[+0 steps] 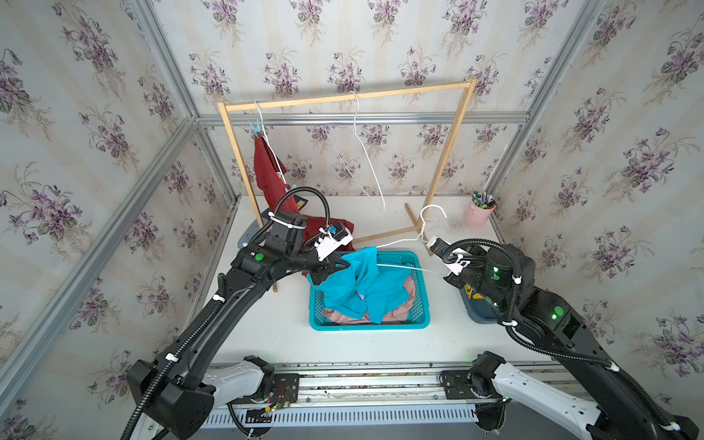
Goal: Remove the clothespins securing t-shirts to the hanger
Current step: Remove the T-shirt from the hanger.
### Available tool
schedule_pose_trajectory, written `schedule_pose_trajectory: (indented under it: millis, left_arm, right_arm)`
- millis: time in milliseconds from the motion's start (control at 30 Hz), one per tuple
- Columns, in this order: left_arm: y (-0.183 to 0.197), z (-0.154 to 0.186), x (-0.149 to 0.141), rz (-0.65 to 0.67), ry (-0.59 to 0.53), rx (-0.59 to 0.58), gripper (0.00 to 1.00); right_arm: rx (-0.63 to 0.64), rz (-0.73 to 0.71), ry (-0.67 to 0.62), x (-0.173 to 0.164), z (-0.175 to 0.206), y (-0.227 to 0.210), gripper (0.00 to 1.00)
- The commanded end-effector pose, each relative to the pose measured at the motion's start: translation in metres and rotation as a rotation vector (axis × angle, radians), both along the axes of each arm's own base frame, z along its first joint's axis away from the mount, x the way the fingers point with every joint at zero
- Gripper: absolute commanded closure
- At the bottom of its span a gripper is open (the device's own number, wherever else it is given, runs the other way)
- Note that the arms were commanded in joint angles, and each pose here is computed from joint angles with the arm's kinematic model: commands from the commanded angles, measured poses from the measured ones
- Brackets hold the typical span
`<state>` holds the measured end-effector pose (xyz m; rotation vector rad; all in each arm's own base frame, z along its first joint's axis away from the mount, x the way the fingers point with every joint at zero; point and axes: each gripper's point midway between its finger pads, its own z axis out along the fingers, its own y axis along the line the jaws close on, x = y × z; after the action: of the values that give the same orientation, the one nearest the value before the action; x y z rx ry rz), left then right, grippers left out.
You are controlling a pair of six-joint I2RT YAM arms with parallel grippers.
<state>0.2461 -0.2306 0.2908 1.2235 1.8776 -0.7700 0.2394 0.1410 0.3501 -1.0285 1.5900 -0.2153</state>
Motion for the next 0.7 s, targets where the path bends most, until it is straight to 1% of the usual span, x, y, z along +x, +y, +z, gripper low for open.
schedule_pose_trajectory:
  millis: [0, 67, 167, 267, 333, 500, 667]
  left_arm:
    - [0.007, -0.004, 0.009, 0.070, 0.020, 0.032, 0.86]
    - [0.008, -0.005, 0.011, 0.077, 0.019, 0.039, 0.81]
    - [0.003, -0.012, 0.013, 0.075, 0.055, 0.026, 0.70]
    - [-0.004, -0.022, 0.013, 0.059, 0.110, -0.001, 0.69]
    - [-0.009, -0.028, 0.013, 0.058, 0.121, -0.011, 0.70]
    - [-0.020, -0.043, 0.015, 0.060, 0.126, -0.001, 0.70]
    - [-0.045, -0.072, 0.009, 0.022, 0.141, 0.062, 0.68]
  right_arm:
    - [-0.050, -0.210, -0.057, 0.013, 0.006, -0.036, 1.00]
    - [-0.089, -0.266, -0.059, 0.017, 0.001, -0.045, 1.00]
    - [-0.092, -0.275, -0.059, 0.015, 0.001, -0.048, 1.00]
    - [-0.056, -0.210, -0.063, 0.005, 0.006, -0.043, 1.00]
    - [-0.028, -0.190, -0.075, -0.001, 0.010, -0.043, 1.00]
    - [-0.037, -0.250, -0.082, -0.001, 0.013, -0.055, 1.00]
    - [-0.020, -0.264, -0.114, -0.001, 0.020, -0.058, 1.00]
